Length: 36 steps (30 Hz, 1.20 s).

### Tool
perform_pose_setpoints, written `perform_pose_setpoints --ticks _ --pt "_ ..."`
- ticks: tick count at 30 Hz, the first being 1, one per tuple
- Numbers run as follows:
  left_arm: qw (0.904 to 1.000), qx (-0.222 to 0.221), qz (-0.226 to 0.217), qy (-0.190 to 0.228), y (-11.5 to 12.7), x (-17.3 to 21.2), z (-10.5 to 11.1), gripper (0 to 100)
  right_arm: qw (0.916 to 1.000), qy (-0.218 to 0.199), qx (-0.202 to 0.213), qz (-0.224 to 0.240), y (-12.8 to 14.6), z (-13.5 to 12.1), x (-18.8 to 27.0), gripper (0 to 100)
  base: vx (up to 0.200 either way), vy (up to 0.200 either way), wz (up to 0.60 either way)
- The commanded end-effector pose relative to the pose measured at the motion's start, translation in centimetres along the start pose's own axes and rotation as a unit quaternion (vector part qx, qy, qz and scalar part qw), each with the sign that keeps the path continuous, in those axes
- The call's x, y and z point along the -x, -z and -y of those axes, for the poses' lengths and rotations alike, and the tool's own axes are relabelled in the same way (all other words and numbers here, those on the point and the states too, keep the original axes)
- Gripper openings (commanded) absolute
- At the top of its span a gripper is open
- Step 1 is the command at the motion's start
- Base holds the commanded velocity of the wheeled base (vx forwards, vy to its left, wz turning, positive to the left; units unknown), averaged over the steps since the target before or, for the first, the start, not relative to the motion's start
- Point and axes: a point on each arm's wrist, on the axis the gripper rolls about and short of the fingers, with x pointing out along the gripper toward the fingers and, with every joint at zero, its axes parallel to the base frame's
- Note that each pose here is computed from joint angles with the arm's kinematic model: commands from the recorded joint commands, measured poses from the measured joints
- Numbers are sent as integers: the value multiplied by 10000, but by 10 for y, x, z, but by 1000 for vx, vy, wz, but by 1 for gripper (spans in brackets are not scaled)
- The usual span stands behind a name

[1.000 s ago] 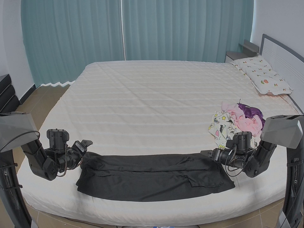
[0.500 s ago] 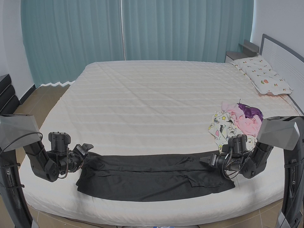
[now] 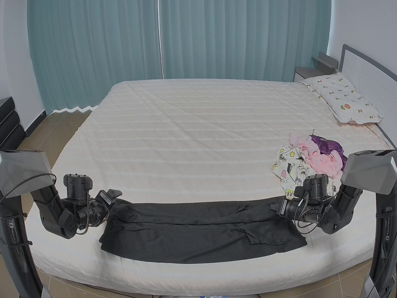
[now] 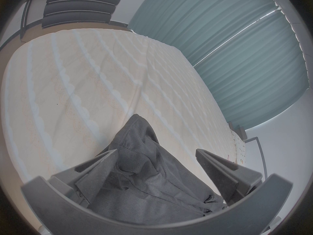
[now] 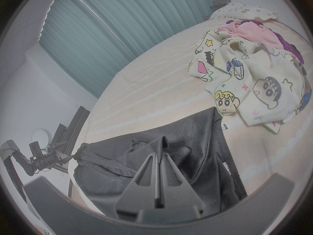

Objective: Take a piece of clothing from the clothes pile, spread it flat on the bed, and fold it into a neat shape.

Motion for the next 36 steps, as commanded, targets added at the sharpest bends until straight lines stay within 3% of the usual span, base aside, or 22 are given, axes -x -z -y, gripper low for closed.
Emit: perform_pose_setpoints --ticks 1,5,6,8,11,21,26,31,36 --pt "10000 1 -1 0 0 0 0 100 10000 -20 42 32 2 -1 5 0 0 0 0" --pt "10000 1 -1 0 0 0 0 100 10000 1 52 30 3 2 5 0 0 0 0" --pt "10000 6 4 -4 0 0 0 100 9998 36 70 -161 10 3 9 100 0 0 0" --pt "10000 10 15 -12 -1 0 -1 100 9986 110 154 -484 20 6 9 100 0 0 0" --pt "10000 10 15 -12 -1 0 -1 100 9983 111 163 -547 19 6 7 100 0 0 0" --pt "10000 11 5 -13 0 0 -1 100 9997 -174 -8 194 -23 -11 8 100 0 0 0" --pt "10000 15 10 -17 -1 0 -1 100 9995 -193 -16 267 -31 -14 5 100 0 0 0" --pt "10000 11 0 -19 0 -1 -1 100 9997 -227 38 73 -25 -19 -19 100 0 0 0" --pt "10000 18 -7 -52 0 0 -3 100 9994 -207 262 -131 -17 -40 -45 100 0 0 0"
